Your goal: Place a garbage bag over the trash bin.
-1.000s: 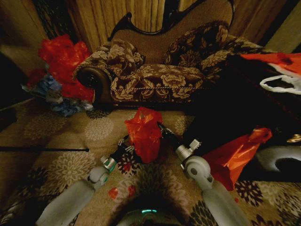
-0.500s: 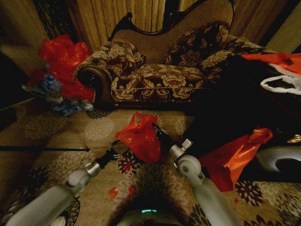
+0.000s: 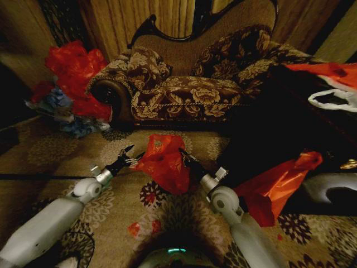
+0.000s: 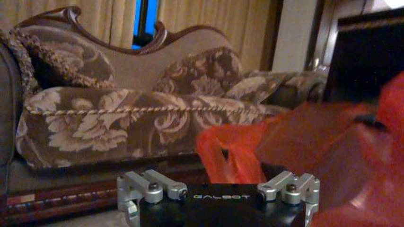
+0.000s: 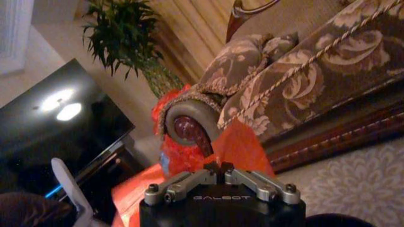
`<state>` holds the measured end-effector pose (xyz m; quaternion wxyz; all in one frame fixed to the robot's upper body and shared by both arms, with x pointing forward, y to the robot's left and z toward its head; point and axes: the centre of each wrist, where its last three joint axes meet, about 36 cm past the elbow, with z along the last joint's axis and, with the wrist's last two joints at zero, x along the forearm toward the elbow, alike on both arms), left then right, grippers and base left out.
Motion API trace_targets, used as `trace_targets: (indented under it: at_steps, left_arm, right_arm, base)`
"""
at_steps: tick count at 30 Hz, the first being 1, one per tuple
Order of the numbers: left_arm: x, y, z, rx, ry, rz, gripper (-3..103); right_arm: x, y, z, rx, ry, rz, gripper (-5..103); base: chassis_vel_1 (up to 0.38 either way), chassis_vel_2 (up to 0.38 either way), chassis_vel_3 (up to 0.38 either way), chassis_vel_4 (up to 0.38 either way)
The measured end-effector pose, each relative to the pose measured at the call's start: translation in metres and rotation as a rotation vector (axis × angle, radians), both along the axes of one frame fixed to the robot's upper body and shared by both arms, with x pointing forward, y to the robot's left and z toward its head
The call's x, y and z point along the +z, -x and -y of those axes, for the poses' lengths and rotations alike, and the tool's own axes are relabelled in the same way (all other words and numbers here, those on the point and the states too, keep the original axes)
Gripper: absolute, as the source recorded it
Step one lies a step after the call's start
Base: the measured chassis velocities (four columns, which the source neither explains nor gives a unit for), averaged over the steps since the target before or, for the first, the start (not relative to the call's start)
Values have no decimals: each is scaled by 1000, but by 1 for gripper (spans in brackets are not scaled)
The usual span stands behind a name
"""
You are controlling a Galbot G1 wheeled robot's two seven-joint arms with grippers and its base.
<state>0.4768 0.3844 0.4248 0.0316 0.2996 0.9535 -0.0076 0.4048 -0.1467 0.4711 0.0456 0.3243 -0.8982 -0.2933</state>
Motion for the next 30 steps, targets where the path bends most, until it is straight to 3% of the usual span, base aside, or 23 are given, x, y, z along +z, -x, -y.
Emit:
trace_targets:
  at_steps: [5, 9, 13, 18, 20, 24, 26, 29, 30]
  left_arm:
    - [-1, -20, 22, 1, -18, -17, 100]
    - [4, -48, 41, 41, -86, -17, 100]
    - [0, -70, 61, 71, -179, -16, 88]
    - [-3, -78, 63, 103, -260, 30, 73]
    - [-2, -78, 62, 110, -267, 37, 73]
    - [2, -77, 62, 139, -267, 71, 61]
    - [7, -79, 68, 164, -250, 95, 52]
    - [12, -81, 75, 179, -224, 110, 49]
    - [21, -84, 84, 189, -185, 122, 44]
  right_arm:
    - [0, 4, 0, 6, 1, -2, 0]
    - [1, 8, 0, 9, -2, -2, 0]
    - [1, 13, 3, 7, 3, -2, 0]
    - [5, 16, 8, -3, 6, 5, 0]
    - [5, 16, 9, -4, 5, 6, 0]
    - [7, 17, 11, -9, 3, 10, 0]
    - [8, 18, 11, -8, 1, 10, 0]
    - [8, 19, 11, -7, 0, 10, 0]
    - [9, 19, 10, -6, 0, 10, 0]
  base:
    - [0, 0, 0, 0]
    - [0, 0, 0, 0]
    - [0, 0, 0, 0]
    - [0, 0, 0, 0]
    - [0, 0, 0, 0]
    - [0, 0, 0, 0]
    - [0, 0, 0, 0]
    - [0, 0, 0, 0]
    - [0, 0, 0, 0]
